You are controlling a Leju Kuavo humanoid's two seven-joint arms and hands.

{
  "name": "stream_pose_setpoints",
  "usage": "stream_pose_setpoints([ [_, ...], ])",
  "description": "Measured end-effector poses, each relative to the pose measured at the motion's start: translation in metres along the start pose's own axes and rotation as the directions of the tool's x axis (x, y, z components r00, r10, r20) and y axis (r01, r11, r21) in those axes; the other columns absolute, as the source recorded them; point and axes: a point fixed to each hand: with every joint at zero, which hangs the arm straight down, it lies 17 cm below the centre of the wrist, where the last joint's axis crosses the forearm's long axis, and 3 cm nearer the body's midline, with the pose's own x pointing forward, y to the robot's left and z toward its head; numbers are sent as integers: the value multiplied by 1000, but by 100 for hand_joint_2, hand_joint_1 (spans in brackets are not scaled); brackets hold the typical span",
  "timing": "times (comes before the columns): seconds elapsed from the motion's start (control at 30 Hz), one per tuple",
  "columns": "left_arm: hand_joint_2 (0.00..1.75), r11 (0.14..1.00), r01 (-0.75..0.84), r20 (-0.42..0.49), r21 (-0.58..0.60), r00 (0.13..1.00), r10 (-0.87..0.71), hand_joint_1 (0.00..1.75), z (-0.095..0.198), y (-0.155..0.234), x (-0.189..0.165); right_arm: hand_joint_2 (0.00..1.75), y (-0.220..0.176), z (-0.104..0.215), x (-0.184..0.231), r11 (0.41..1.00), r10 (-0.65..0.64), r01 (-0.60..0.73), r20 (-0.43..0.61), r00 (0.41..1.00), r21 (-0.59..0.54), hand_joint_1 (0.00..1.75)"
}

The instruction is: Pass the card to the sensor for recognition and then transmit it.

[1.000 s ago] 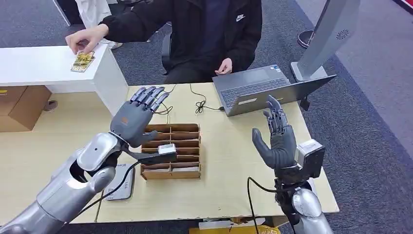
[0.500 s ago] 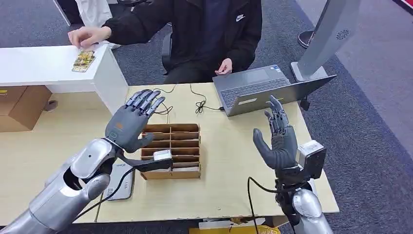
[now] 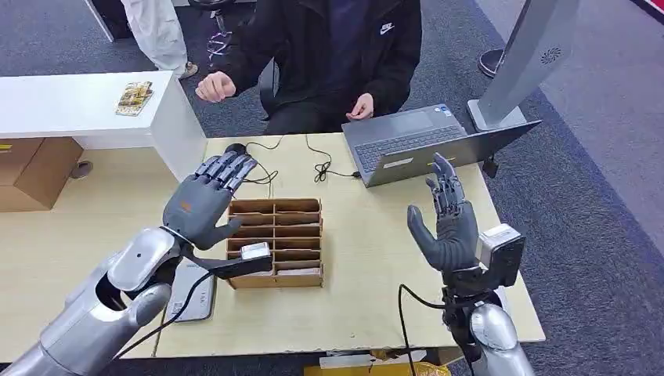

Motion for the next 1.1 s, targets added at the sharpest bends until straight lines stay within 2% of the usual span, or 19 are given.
stream_pose_setpoints([
  [0.03, 175, 1000, 0, -2, -2, 1000, 0, 23, 0, 0, 0, 175, 1, 0, 0, 1000, -2, 2, 1, 1000, -1, 0],
  [0.1, 175, 1000, -5, -13, -7, 1000, 5, 51, 5, -4, -4, 175, 1, -1, 3, 1000, -5, 5, 13, 1000, 0, 0],
  [0.2, 175, 1000, -8, -18, -10, 1000, 7, 44, 7, -6, -5, 175, 1, 0, 2, 1000, -5, 5, 13, 1000, 0, 0],
  [0.37, 175, 1000, -11, -35, -28, 999, 11, 47, 8, -9, -9, 175, 2, -1, 1, 1000, -6, 6, 4, 1000, 3, 0],
  [0.4, 175, 1000, -13, -38, -28, 999, 11, 52, 8, -10, -11, 175, 2, 0, 1, 1000, -5, 5, 5, 1000, 4, 0],
  [0.47, 175, 999, -15, -45, -28, 999, 14, 51, 9, -11, -13, 175, 2, -1, 2, 1000, -6, 6, 13, 1000, 5, 0],
  [0.53, 175, 999, -14, -49, -35, 999, 13, 40, 9, -13, -15, 175, 3, -1, 2, 1000, -7, 7, 11, 1000, 7, 0],
  [0.57, 175, 999, -14, -51, -39, 999, 12, 40, 9, -14, -15, 175, 3, -1, 2, 1000, -7, 7, 11, 1000, 6, 0],
  [0.6, 175, 999, -15, -54, -44, 998, 13, 31, 9, -15, -16, 175, 4, -2, 3, 1000, -9, 9, 10, 1000, 6, 0],
  [0.8, 175, 998, -20, -76, -67, 997, 15, 44, 9, -23, -21, 175, 5, -3, 3, 1000, -13, 13, 8, 1000, 8, 0],
  [0.93, 175, 996, -22, -86, -90, 996, 14, 42, 9, -30, -24, 175, 6, -5, 4, 1000, -16, 15, 9, 1000, 10, 0],
  [1.1, 175, 992, -25, -103, -122, 995, 13, 51, 10, -44, -29, 175, 7, -6, 2, 1000, -18, 17, 10, 1000, 12, 0],
])
